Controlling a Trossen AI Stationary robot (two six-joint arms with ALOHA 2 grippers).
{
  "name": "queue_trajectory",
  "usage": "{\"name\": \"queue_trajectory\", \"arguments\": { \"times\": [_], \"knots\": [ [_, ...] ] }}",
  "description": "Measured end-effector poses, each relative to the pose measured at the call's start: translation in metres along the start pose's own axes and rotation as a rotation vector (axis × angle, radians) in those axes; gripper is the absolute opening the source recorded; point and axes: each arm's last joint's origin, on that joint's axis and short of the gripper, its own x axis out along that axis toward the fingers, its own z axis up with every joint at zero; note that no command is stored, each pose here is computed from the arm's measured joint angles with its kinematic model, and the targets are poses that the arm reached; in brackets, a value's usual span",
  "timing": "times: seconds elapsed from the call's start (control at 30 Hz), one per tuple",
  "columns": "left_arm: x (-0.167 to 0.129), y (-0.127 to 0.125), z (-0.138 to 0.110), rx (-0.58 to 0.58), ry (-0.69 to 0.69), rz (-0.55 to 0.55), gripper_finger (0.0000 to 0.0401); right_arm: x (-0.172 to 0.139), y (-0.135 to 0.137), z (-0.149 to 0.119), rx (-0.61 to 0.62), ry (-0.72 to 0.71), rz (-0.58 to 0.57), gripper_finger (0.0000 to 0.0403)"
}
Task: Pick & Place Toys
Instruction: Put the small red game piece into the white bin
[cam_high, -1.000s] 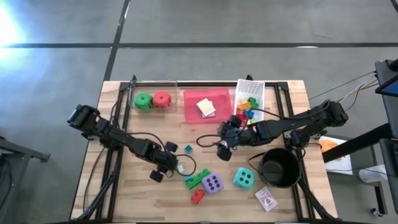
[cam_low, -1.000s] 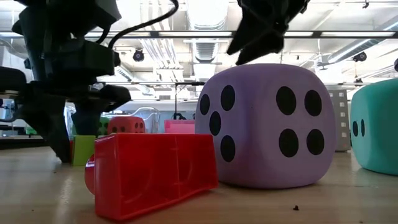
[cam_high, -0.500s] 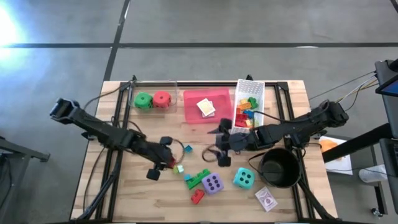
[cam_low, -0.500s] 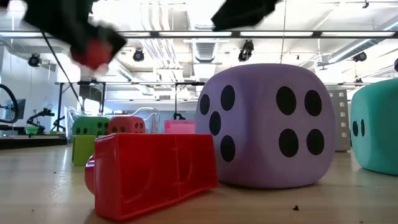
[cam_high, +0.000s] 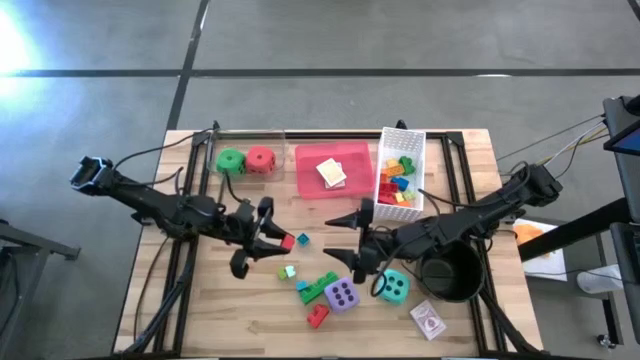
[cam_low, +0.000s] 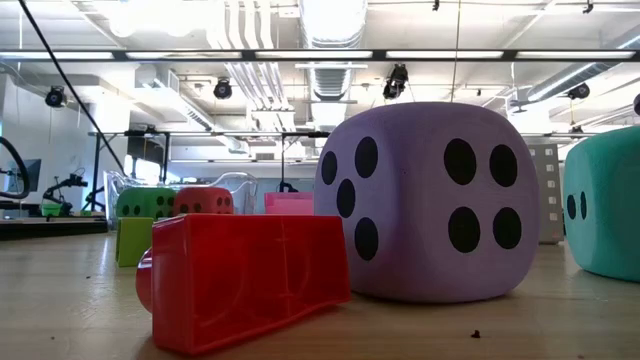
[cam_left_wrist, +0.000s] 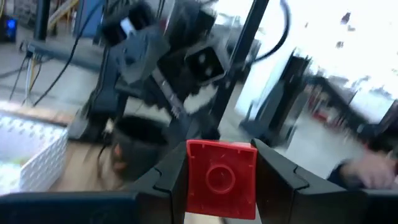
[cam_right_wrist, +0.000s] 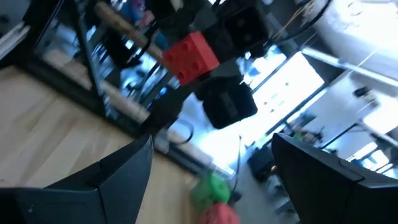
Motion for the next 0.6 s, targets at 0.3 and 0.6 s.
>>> {"name": "queue_trajectory", "arguments": {
  "times": [0.3, 0.6],
  "knots": [
    [0.024, 0.012, 0.016, -0.037, -0.050, 0.053, 0.0132, 0.001, -0.007, 0.008, -0.057, -0.047, -0.044, 0.0322],
    [0.053, 0.022, 0.026, -0.033, -0.041, 0.053, 0.0132, 0.001, -0.009, 0.010, -0.115, -0.053, -0.046, 0.0322]
  ]
}}
